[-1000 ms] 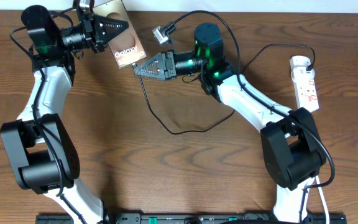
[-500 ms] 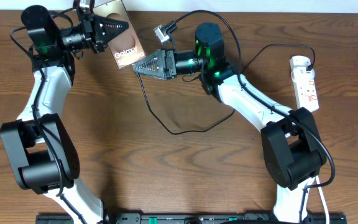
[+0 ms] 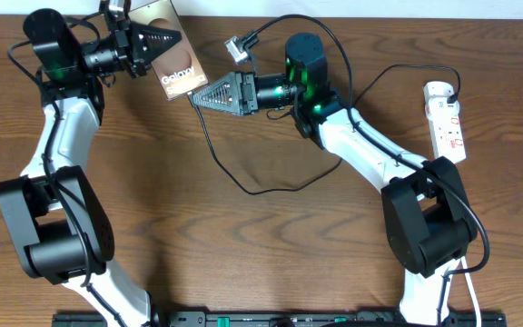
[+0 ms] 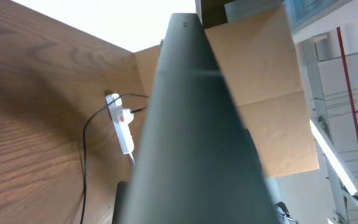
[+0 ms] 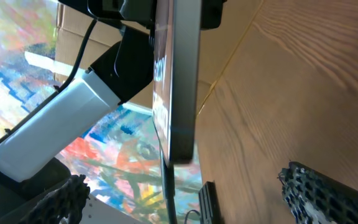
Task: Plug charger to phone and switch on socket
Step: 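Open the right gripper and pull it back from the plug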
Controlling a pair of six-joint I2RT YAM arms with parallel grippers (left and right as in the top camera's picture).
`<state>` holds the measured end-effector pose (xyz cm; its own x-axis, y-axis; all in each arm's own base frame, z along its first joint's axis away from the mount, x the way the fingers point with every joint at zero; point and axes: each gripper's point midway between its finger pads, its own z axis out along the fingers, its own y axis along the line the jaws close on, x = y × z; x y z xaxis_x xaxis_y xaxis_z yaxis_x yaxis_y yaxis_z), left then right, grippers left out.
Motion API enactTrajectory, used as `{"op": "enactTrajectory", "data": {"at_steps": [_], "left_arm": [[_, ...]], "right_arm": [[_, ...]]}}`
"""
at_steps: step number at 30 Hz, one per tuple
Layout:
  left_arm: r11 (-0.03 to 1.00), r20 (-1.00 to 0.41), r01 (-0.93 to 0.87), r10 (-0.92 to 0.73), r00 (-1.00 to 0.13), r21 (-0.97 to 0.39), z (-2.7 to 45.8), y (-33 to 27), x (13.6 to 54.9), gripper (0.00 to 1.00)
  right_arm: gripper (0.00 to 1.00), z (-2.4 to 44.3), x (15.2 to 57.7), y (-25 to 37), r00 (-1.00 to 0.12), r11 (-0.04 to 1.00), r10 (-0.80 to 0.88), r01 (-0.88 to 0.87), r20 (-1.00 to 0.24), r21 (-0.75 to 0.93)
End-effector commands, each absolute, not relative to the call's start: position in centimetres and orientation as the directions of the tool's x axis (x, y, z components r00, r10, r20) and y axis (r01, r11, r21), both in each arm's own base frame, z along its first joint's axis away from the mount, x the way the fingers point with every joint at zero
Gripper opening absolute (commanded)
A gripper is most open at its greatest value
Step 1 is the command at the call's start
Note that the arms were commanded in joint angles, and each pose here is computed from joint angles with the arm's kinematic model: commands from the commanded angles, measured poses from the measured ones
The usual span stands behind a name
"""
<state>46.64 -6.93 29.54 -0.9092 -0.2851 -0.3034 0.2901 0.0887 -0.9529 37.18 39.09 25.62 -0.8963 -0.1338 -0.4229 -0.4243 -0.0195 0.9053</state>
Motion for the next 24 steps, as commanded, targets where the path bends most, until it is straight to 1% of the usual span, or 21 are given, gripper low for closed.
{"op": "enactTrajectory", "data": {"at_steps": [1, 7, 11, 15, 21, 24], "left_arm": [[0.101, -0.345, 0.329, -0.284, -0.895, -0.939, 30.2, -5.8, 46.3, 0.07], [0.115, -0.345, 0.325, -0.321, -0.882, -0.939, 30.2, -3.9, 46.5, 0.07], [0.127, -0.366, 0.343, -0.332, -0.87, -0.931, 30.2, -3.1, 46.6, 0.07], [0.138, -0.393, 0.368, -0.33, -0.858, -0.919, 30.2, -3.1, 46.6, 0.07], [0.15, -0.38, 0.349, -0.374, -0.846, -0.925, 30.0, -2.7, 47.4, 0.07], [0.158, -0.362, 0.326, -0.397, -0.844, -0.932, 29.4, -2.6, 47.8, 0.07]], "right_arm": [[0.99, 25.8, 39.0, 37.5, -0.887, -0.002, -0.088, -0.456, -0.454, 0.89], [0.99, 25.7, 41.7, 34.4, -0.894, 0.036, -0.021, -0.449, -0.448, 0.893], [0.99, 24.7, 43.2, 32.3, -0.898, 0.078, 0.008, -0.439, -0.44, 0.895], [0.99, 23.0, 43.5, 31.2, -0.906, 0.126, 0.002, -0.42, -0.423, 0.899], [0.99, 20.0, 43.2, 30.8, -0.92, 0.221, -0.016, -0.386, -0.392, 0.896], [0.99, 19.0, 42.9, 30.7, -0.907, 0.248, -0.04, -0.415, -0.419, 0.875]]}}
